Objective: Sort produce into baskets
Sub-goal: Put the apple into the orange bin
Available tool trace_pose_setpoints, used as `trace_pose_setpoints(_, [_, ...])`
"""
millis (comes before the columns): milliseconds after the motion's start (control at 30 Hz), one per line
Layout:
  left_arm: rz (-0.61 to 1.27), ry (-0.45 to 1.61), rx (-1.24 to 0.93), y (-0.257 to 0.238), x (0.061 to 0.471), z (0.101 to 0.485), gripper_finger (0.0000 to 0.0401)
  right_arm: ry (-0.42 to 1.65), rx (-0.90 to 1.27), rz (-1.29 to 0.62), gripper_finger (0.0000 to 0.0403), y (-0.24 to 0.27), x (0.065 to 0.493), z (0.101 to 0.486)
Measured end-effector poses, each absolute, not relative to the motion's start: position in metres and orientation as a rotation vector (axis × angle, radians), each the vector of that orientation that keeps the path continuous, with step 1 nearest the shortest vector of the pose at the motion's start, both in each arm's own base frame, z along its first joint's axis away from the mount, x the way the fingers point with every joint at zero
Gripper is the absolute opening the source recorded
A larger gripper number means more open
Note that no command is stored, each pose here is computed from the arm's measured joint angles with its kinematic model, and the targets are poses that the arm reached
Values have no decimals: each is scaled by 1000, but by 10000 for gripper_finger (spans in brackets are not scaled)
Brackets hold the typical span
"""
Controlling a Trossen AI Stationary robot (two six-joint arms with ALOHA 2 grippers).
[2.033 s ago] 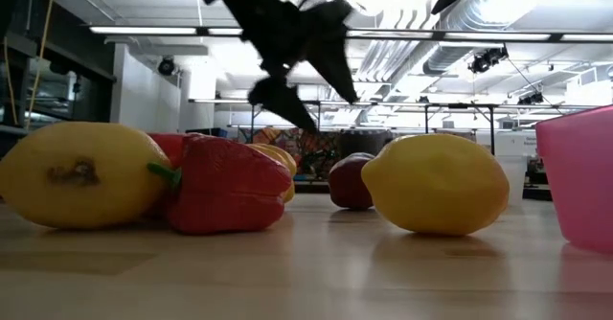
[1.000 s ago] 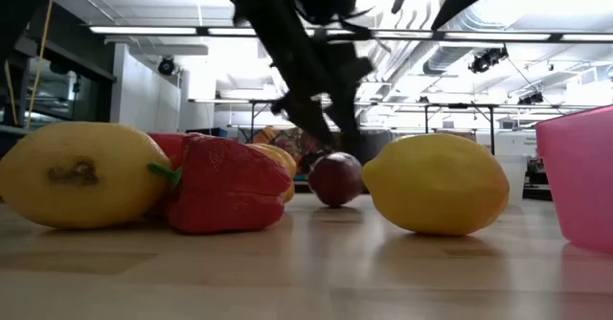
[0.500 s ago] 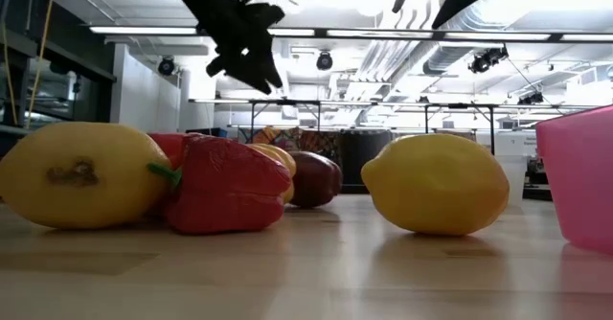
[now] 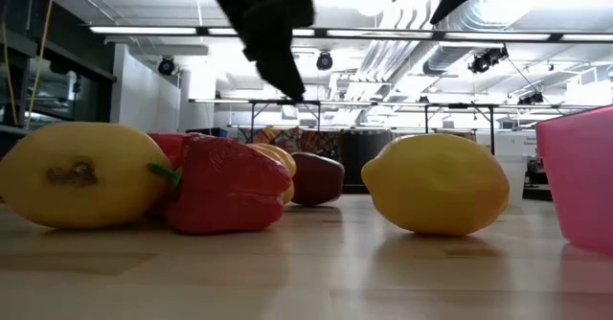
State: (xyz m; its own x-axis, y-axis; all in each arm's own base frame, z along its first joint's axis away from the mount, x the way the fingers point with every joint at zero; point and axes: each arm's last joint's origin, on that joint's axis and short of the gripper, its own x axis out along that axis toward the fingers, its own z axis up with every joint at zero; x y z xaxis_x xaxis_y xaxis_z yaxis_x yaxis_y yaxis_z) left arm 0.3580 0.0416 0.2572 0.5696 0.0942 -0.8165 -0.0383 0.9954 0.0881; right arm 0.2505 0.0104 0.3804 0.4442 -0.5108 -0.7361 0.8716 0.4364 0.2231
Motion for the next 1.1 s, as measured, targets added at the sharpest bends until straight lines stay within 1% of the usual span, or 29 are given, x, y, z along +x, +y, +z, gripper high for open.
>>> trace_pose_setpoints(167, [10, 1033, 164, 43, 392, 259, 306, 611, 687, -905, 355, 11, 249, 394])
trace_pose_setpoints(267, [-33, 1081, 220, 45, 407, 246, 324, 596, 689, -890, 355, 11, 248, 401])
trace_pose_setpoints(333, [-41, 1100, 220, 44, 414, 237, 331, 591, 679, -880, 355, 10, 248, 404])
trace_pose_setpoints(400, [-39, 1124, 163, 43, 417, 228, 333, 586, 682, -878, 355, 10, 247, 406])
trace_pose_setpoints(500, [-34, 1180, 20, 43, 419, 211, 333, 589, 677, -882, 355, 10, 247, 406])
trace_pose_setpoints(567, [-32, 1204, -28, 43, 422, 201, 333, 596, 673, -886, 355, 10, 246, 406])
trace_pose_setpoints(767, [1, 1276, -84, 43, 429, 169, 334, 585, 661, -900, 355, 10, 246, 406])
trace_pose_setpoints(933, [28, 1298, -125, 43, 432, 155, 331, 583, 659, -903, 355, 10, 246, 406])
trace_pose_setpoints(1033, [39, 1294, -124, 43, 434, 151, 318, 581, 657, -905, 355, 9, 246, 406])
trace_pose_setpoints(1100, [54, 1281, -117, 43, 434, 155, 297, 576, 652, -911, 355, 9, 246, 406])
